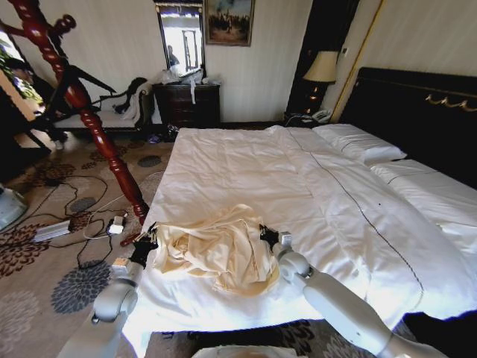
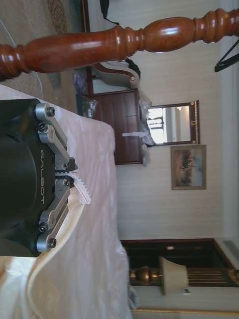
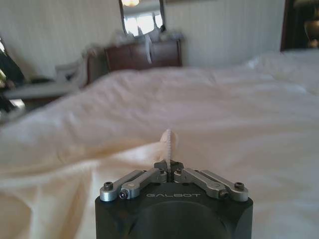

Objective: Pick up the clothes from the bed and hang them on the clothes hanger.

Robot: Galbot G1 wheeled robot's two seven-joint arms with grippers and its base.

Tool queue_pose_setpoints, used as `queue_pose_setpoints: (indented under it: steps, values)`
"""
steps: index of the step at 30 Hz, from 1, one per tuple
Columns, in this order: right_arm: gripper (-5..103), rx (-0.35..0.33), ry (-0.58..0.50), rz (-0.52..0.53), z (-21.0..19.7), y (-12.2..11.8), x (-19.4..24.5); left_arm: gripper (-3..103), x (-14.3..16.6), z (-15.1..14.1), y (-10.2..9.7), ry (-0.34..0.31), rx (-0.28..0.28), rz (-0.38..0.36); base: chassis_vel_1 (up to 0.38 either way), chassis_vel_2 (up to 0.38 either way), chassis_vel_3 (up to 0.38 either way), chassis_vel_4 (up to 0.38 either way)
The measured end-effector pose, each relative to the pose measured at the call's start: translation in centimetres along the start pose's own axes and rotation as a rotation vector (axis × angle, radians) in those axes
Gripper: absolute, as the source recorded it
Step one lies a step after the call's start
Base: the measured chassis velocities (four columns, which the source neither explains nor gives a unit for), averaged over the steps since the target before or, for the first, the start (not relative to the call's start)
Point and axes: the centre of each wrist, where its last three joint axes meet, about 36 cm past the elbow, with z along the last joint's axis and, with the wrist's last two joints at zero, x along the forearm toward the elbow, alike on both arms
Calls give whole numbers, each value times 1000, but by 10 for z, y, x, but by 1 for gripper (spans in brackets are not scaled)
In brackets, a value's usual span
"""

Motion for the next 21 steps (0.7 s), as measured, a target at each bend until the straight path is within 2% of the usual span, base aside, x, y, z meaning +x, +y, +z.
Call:
queue_pose_setpoints:
  steps: [3, 6, 7, 9, 11, 12, 17, 18, 21]
  values:
    - [1, -23, -110, -59, -10, -6, 7, 2, -4, -11, 1, -33, 24, 7, 0, 0, 0, 0]
    - [1, -50, -292, -156, -48, -17, 19, 2, -14, -50, 9, -123, 66, 36, 0, 0, 0, 0]
    - [1, -50, -292, -156, -48, -17, 19, 2, -14, -50, 9, -123, 66, 36, 0, 0, 0, 0]
    - [1, -76, -408, -213, -89, -26, 28, 2, -24, -94, 20, -188, 93, 69, 0, 0, 0, 0]
    - [1, -81, -510, -253, -136, -34, 36, 2, -31, -143, 35, -251, 90, 100, 0, 0, 0, 0]
    - [1, -81, -510, -253, -136, -34, 36, 2, -31, -143, 35, -251, 90, 100, 0, 0, 0, 0]
    - [1, -2, -748, -305, -262, -50, 73, 2, -34, -261, 67, -407, 21, 166, 0, 0, 0, 0]
    - [1, -2, -748, -305, -262, -50, 73, 2, -34, -261, 67, -407, 21, 166, 0, 0, 0, 0]
    - [1, 22, -839, -348, -307, -43, 101, 2, -25, -308, 76, -478, 4, 179, 0, 0, 0, 0]
